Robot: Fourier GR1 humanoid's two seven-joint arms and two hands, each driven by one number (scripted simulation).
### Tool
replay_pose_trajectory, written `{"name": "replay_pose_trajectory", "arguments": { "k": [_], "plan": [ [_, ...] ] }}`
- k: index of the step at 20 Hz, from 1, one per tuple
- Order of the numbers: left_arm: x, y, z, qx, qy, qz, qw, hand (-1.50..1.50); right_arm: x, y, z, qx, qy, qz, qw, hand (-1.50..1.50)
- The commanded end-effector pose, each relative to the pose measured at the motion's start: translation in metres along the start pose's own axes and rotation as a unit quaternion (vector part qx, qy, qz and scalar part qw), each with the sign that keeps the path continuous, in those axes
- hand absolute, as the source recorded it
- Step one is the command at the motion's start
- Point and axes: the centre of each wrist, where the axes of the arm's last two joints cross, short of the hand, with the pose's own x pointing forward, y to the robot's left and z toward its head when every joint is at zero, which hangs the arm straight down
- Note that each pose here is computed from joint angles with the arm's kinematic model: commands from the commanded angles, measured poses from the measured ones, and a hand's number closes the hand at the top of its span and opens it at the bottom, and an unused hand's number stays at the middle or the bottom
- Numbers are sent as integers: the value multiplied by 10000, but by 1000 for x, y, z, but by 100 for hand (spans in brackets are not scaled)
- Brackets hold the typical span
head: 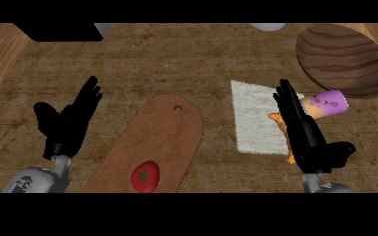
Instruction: Pick the croissant from the placemat and place it in the bowl
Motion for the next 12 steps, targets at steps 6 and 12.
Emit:
{"name": "replay_pose_trajectory", "arguments": {
  "k": [6,12],
  "plan": [
    [51,11,-14,310,-1426,-816,9859,0,36,21,-26,2926,-1451,-2092,9217,150],
    [58,15,-17,423,-1592,-949,9818,0,3,-88,-46,2208,-2125,-2404,9210,-150]
  ]
}}
